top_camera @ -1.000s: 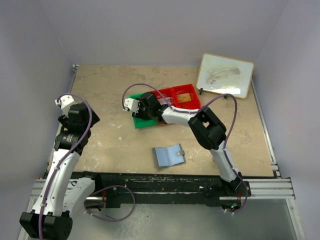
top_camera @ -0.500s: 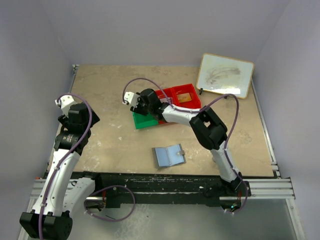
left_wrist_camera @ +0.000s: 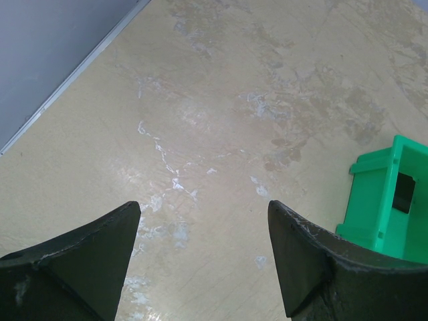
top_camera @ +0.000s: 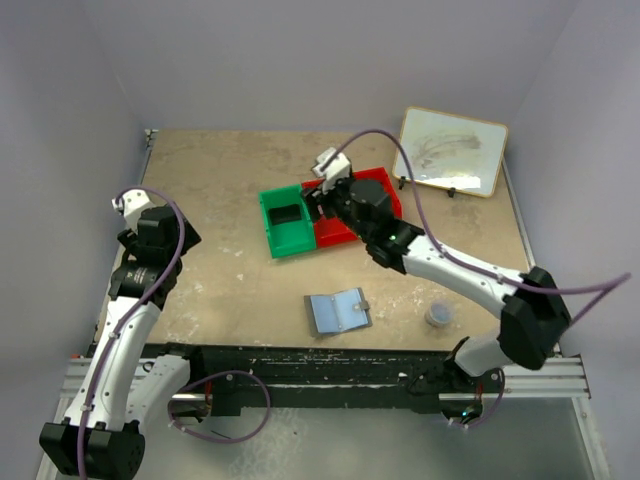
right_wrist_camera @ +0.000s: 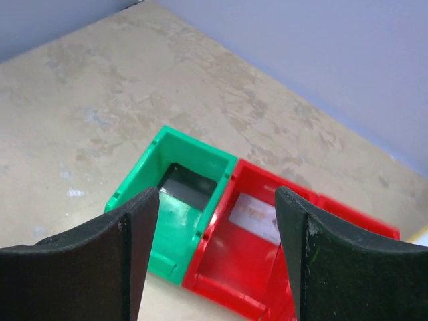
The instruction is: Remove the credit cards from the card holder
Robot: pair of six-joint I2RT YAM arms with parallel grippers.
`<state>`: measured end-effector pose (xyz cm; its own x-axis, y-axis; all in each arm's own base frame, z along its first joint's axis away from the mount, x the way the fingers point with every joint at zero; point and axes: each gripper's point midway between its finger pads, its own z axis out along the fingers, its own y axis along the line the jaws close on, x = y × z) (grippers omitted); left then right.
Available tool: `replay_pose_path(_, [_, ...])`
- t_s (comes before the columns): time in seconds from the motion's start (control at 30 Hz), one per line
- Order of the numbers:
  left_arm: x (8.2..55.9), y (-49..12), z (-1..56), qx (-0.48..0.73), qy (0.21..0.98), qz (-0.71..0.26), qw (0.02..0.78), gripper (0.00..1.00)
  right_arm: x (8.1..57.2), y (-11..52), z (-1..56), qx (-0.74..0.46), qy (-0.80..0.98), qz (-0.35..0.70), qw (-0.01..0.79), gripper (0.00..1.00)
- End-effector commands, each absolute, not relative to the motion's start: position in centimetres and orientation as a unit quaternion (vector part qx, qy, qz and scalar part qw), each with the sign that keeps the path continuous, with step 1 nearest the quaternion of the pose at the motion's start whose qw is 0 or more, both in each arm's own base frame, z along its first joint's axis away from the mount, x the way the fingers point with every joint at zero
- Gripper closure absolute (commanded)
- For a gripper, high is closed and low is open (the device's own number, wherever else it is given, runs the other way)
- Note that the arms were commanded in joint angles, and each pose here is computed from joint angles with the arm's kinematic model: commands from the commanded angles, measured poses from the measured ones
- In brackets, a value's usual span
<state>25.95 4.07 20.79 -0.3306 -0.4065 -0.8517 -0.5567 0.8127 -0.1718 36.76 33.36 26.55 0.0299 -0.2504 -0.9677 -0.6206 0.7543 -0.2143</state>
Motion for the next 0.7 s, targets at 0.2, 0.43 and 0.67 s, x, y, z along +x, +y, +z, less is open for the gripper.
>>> replay_pose_path(0.2, [26.6,4.2,21.7,-0.29,0.805,0.074,0.512,0.25,31.5,25.3,18.9,-0.106,0.836,0.158,0.514,0.05])
replay_pose_path(0.43, [26.7,4.2,21.2,-0.289,0.809,0.077,0.506,0.25,27.2,22.4,16.5,-0.027,0.861,0.196,0.469,0.0])
replay_pose_path(0.67, [27.7,2.2,20.0,-0.265,0.83,0.034,0.49,0.25,23.5,20.9,14.0,0.018,0.881,0.225,0.415,0.0])
